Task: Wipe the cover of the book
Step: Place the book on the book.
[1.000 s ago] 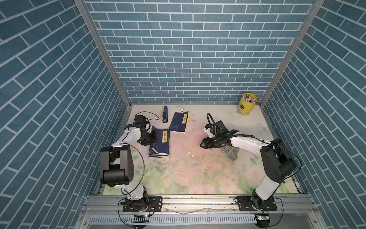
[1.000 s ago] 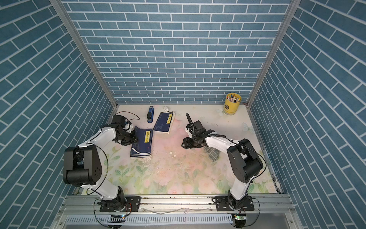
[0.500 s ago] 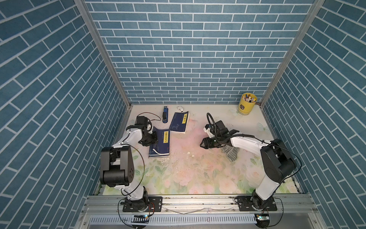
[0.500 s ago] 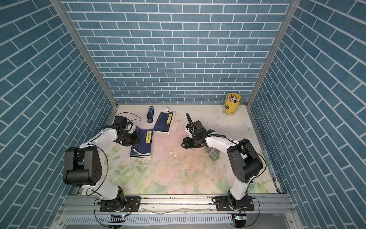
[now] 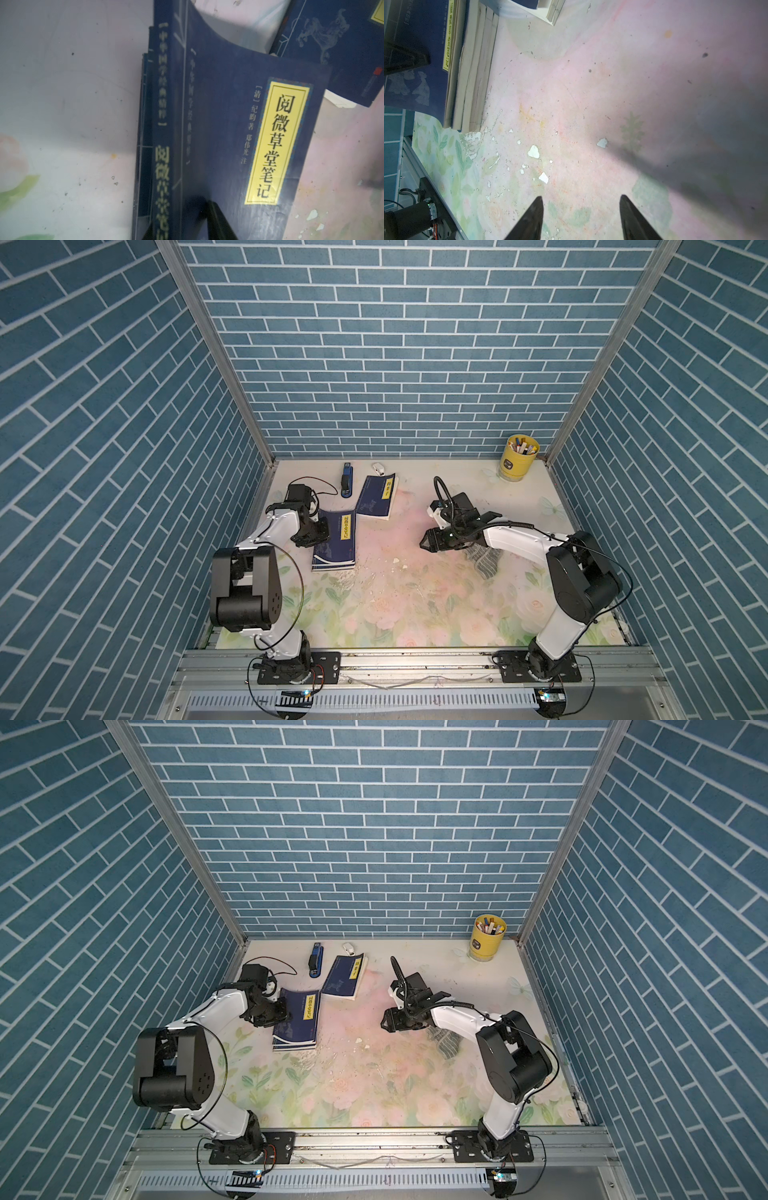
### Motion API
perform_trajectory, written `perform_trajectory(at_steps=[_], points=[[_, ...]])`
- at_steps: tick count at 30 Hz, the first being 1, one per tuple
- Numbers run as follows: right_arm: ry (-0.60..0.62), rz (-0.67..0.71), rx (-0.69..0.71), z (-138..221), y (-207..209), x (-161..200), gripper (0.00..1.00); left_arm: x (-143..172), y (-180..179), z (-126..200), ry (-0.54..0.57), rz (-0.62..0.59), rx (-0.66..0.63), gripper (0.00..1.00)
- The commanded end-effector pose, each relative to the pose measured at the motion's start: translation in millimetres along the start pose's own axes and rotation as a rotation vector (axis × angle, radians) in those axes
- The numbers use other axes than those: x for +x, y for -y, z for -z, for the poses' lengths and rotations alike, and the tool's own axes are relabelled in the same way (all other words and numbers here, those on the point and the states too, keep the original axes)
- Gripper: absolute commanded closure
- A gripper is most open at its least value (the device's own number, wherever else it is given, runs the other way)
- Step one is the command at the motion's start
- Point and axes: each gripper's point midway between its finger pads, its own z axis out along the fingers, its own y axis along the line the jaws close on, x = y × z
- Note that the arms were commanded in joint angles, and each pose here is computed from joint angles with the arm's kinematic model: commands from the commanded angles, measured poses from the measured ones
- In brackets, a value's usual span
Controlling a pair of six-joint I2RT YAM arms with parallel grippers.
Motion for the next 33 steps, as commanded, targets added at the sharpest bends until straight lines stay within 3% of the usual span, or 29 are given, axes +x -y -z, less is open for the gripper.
perform_trajectory(at_steps=[1,18,33], points=[[-0.006,0.030,-0.008,1.2,-0.1,2.4,0.41,4.5,-14.0,-0.7,-0.016,-0.010,-0.079,0.62],[-0.011,0.032,-0.003,3.0,0.4,4.0,0.41,-15.5,-18.6,4.3,0.048,-0.031,-0.126,0.48],[-0.011,0.040,0.001,5.6,0.2,4.6,0.41,-29.0,-21.0,-4.1,0.066,-0.029,-0.145,0.44]])
